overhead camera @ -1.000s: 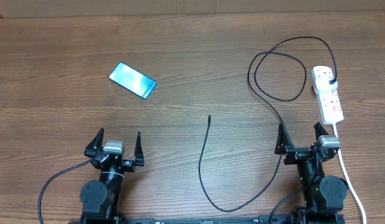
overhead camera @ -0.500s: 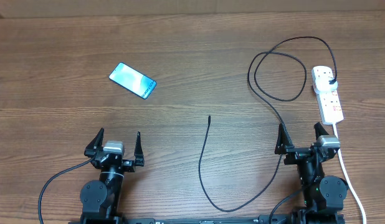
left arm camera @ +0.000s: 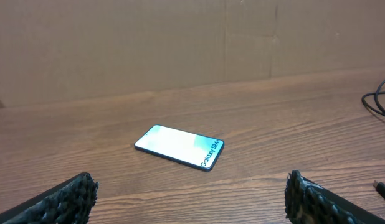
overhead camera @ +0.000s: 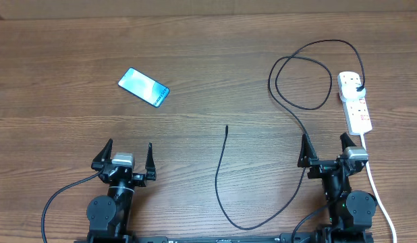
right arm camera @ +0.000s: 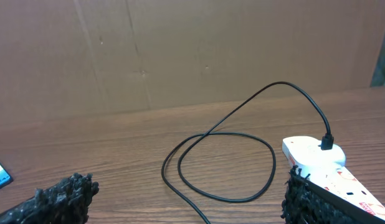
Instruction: Plug charger to phone and switch on socket
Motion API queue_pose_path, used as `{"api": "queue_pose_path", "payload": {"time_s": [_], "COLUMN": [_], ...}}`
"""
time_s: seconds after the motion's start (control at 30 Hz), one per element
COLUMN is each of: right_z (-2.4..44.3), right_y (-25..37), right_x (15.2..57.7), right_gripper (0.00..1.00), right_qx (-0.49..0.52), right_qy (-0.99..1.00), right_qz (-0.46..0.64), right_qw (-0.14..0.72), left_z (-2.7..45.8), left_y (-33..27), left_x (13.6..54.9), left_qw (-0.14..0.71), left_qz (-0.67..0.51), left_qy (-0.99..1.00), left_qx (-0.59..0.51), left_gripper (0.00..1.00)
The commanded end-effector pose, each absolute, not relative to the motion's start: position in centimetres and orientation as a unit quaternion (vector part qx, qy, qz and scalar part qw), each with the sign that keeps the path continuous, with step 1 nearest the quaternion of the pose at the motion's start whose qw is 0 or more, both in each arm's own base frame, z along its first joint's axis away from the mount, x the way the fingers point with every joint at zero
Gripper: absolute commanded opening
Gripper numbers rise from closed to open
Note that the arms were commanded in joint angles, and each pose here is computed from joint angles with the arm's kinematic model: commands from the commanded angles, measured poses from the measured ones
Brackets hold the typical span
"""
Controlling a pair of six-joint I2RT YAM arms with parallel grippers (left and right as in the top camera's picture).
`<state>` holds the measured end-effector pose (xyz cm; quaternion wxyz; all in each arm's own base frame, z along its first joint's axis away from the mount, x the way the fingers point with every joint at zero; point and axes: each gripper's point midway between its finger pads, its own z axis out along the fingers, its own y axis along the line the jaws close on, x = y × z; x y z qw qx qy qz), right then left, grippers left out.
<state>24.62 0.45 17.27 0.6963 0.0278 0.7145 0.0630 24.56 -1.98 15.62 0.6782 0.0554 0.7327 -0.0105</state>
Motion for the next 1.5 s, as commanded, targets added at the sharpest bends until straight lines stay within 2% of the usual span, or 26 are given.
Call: {"api": "queue_pose_path", "payload": {"time_s": [0.0, 1.47], "right_z": [17.12, 17.12], "right_y": [0.61, 0.61], "right_x": [24.62, 24.62], "right_gripper": [1.00, 1.00], "right_qx": [0.028, 0.028], "right_qy": [0.713, 0.713], "right_qz": [0.067, 0.067], "right_qw": [0.698, 0.698], "left_z": [15.62, 15.62], "left_y": [-1.84, -1.52], "left_x": [24.54, 24.56], "left_qw": [0.680, 0.680], "left_qz": [-0.002, 0.005], "left_qy": [0.731, 0.732], "left_qx": [0.061, 0.054], "left_gripper": [0.99, 1.00]}}
